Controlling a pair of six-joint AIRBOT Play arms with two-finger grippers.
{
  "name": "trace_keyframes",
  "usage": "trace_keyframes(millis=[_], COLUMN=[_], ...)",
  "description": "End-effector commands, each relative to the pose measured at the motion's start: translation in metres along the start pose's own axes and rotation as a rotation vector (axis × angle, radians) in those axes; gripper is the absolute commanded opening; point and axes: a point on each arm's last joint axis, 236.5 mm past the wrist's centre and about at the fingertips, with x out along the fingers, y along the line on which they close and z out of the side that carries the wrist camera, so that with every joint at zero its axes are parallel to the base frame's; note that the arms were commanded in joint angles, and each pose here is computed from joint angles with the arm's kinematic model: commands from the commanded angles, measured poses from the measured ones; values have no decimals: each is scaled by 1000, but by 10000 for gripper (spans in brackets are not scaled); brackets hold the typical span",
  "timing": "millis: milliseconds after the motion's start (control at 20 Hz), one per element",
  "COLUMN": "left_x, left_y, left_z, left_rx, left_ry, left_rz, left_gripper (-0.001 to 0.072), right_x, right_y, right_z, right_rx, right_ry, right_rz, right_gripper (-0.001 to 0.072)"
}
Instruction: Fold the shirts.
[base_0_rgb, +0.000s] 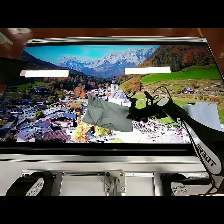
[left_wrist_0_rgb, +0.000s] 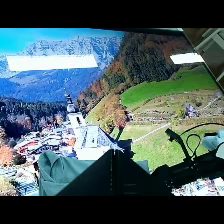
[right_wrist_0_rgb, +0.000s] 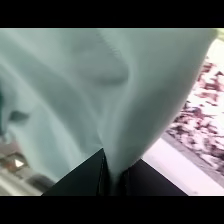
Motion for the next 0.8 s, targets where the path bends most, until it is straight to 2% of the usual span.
trace_keyframes(millis=[0,100,250,400,550,750], left_x=[1,1,1,1,1,0], left_y=[2,3,3,5,10,12], left_z=[0,-1,-1,-1,-5,-13], left_rx=[-2,0,1,5,18,25], left_ry=[3,3,3,6,23,55], left_rz=[4,8,9,17,40,48], left_gripper=[31,31,31,31,31,31], right_x=[-42,-99,-217,-320,-391,-453], right_y=[72,107,143,149,120,32], right_z=[16,37,81,105,113,121], right_rx=[-222,-292,-321,-230,-172,8], right_ry=[-43,-126,-382,-600,-737,-879], right_rz=[219,273,300,309,240,62], right_gripper=[65,65,65,65,65,65])
